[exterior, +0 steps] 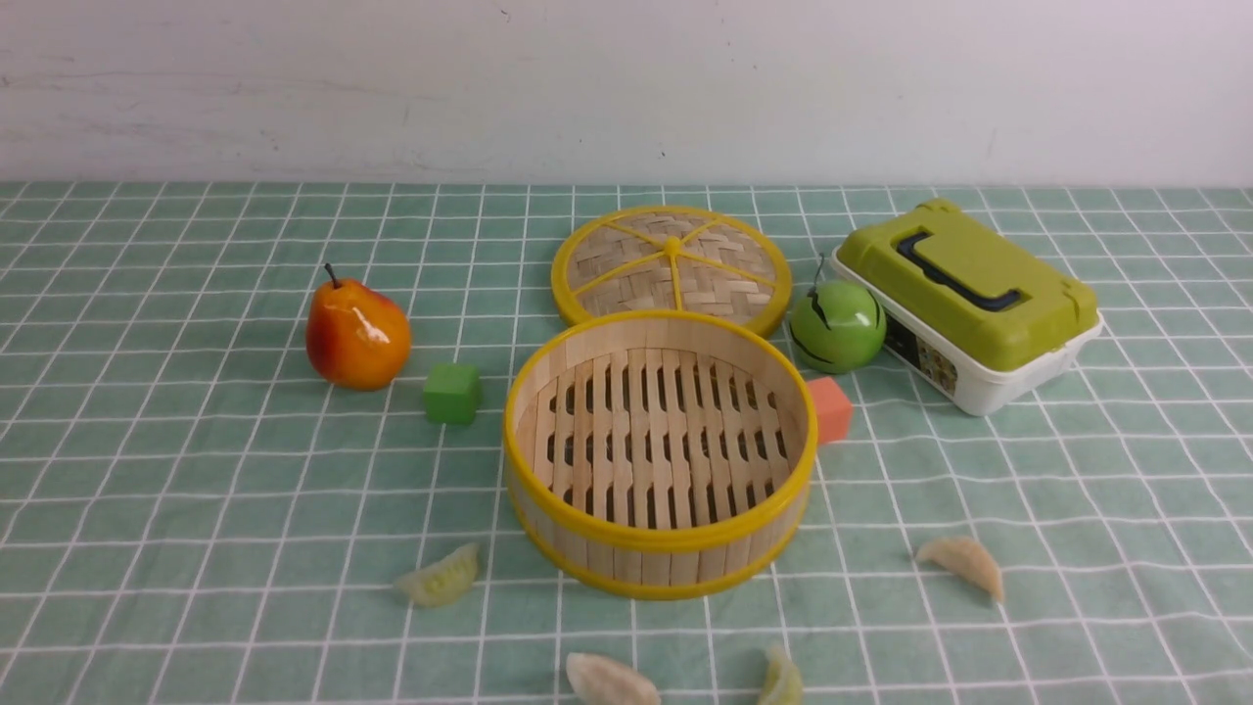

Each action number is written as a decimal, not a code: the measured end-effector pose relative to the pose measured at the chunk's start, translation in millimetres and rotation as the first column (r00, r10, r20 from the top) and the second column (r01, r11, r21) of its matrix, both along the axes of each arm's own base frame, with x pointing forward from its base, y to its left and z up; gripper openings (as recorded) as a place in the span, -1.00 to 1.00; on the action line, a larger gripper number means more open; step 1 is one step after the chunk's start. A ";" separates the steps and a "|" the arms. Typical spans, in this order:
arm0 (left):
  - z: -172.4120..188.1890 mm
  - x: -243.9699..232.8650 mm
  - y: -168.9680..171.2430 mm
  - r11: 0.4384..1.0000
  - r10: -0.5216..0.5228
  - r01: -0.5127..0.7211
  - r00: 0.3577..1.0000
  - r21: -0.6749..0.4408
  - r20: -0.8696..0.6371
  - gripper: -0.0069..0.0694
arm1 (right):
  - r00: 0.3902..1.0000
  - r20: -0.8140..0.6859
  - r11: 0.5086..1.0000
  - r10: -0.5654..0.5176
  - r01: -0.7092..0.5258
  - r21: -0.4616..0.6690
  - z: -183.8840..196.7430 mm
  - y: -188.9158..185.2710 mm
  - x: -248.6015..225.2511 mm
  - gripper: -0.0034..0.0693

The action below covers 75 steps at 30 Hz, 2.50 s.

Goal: Put the dumplings into the steamer on the table with the blue tablecloth.
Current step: 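Reach for and grasp a dumpling on the table with the left gripper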

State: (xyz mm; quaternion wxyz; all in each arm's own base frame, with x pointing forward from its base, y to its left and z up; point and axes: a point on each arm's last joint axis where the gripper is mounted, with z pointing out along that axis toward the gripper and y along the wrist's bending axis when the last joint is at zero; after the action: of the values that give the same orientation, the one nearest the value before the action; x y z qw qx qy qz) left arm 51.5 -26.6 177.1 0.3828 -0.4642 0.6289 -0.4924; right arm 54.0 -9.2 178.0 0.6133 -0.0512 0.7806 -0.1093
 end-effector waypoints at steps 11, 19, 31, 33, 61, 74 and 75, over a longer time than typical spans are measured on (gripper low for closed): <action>32.3 -3.3 -3.0 0.950 -0.114 0.051 0.975 0.308 0.192 -0.48 | 0.992 0.128 0.955 -0.013 -0.025 0.295 9.4 5.3 2.1 -0.25; 74.3 -4.1 0.5 0.725 -0.221 -0.007 0.945 0.689 0.242 -0.86 | 0.957 0.281 0.788 -0.074 -0.116 0.604 24.0 8.0 2.8 -0.25; 96.9 6.8 15.3 0.441 -0.197 0.234 0.967 0.866 -0.161 -0.86 | 0.860 0.501 0.700 -0.094 -0.300 0.648 46.5 9.0 -1.0 -0.25; 101.6 12.4 17.7 0.410 -0.190 0.309 0.949 0.858 -0.251 -0.86 | 0.858 0.505 0.687 -0.098 -0.309 0.658 47.0 9.1 -1.1 -0.25; 145.1 194.0 -45.5 -0.275 -0.409 0.780 0.434 0.562 -0.802 -0.86 | 0.562 -0.677 0.879 0.476 -0.321 0.352 82.7 131.6 60.0 -0.96; 105.7 234.6 -72.8 -0.338 -0.446 0.730 0.432 0.594 -0.784 -0.85 | 0.092 -0.645 0.598 0.759 -0.491 0.633 83.2 164.9 89.3 -0.97; 105.9 234.9 -73.6 -0.331 -0.453 0.728 0.436 0.600 -0.778 -0.82 | 0.111 -0.626 0.589 0.772 -0.493 0.640 89.0 160.7 96.3 -0.97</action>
State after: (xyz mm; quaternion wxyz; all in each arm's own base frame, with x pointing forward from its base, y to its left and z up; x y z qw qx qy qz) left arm 286.5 -100.2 283.0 0.1845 0.2498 0.9500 -0.0324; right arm 150.3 151.5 267.0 0.1067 -0.3459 0.8763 0.3180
